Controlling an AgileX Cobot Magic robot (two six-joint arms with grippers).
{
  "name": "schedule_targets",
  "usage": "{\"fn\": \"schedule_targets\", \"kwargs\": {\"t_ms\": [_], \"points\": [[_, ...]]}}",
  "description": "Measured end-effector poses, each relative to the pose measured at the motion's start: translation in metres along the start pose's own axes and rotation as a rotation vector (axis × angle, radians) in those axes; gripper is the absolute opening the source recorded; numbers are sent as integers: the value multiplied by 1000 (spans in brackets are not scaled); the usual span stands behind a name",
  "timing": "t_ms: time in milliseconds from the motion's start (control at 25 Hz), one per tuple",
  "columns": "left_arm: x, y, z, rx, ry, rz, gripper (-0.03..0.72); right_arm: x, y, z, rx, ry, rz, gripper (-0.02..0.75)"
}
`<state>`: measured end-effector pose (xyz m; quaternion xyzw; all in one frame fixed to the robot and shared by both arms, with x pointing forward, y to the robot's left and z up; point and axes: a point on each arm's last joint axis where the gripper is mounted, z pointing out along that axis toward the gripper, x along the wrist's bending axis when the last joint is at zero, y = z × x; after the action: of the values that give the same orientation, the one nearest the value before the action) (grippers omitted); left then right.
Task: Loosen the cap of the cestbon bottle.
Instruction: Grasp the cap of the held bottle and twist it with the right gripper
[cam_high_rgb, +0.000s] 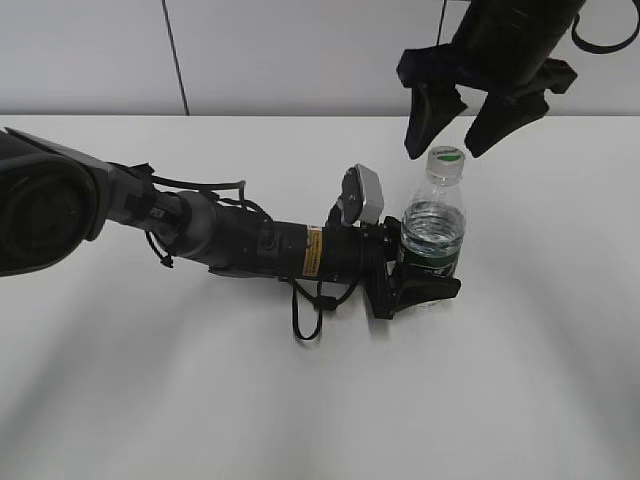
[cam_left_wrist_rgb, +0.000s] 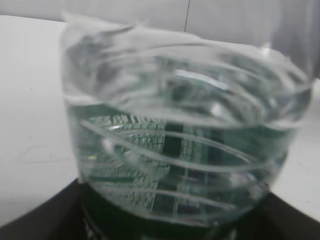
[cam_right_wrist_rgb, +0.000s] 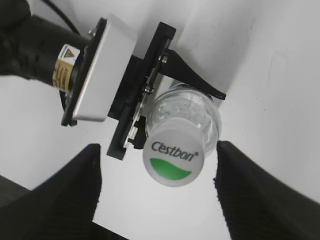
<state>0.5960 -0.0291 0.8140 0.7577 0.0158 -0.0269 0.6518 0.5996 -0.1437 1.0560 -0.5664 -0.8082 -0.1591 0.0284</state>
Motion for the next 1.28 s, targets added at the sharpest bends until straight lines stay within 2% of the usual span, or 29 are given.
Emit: {"fn": "schedule_targets", "kwargs": {"t_ms": [160, 520, 600, 720, 840, 1040, 1280], "points": [[0, 0, 0, -1, -1, 0, 502, -1, 1, 1, -4, -7, 131, 536], [0, 0, 0, -1, -1, 0, 502, -4, 2, 14, 30, -10, 153, 531], [0, 0, 0, -1, -1, -1, 502, -4, 2, 14, 31, -10, 149, 498], [0, 0, 0, -1, -1, -2, 502, -4, 2, 14, 33, -16, 131, 403], [0, 0, 0, -1, 0, -3, 502, -6, 2, 14, 38, -32, 94, 302], [0, 0, 0, -2, 1, -4, 502, -8, 1, 14, 42, -48, -17, 302], [0, 0, 0, 0, 2, -4, 502, -8, 1, 14, 51, -47, -374, 302]]}}
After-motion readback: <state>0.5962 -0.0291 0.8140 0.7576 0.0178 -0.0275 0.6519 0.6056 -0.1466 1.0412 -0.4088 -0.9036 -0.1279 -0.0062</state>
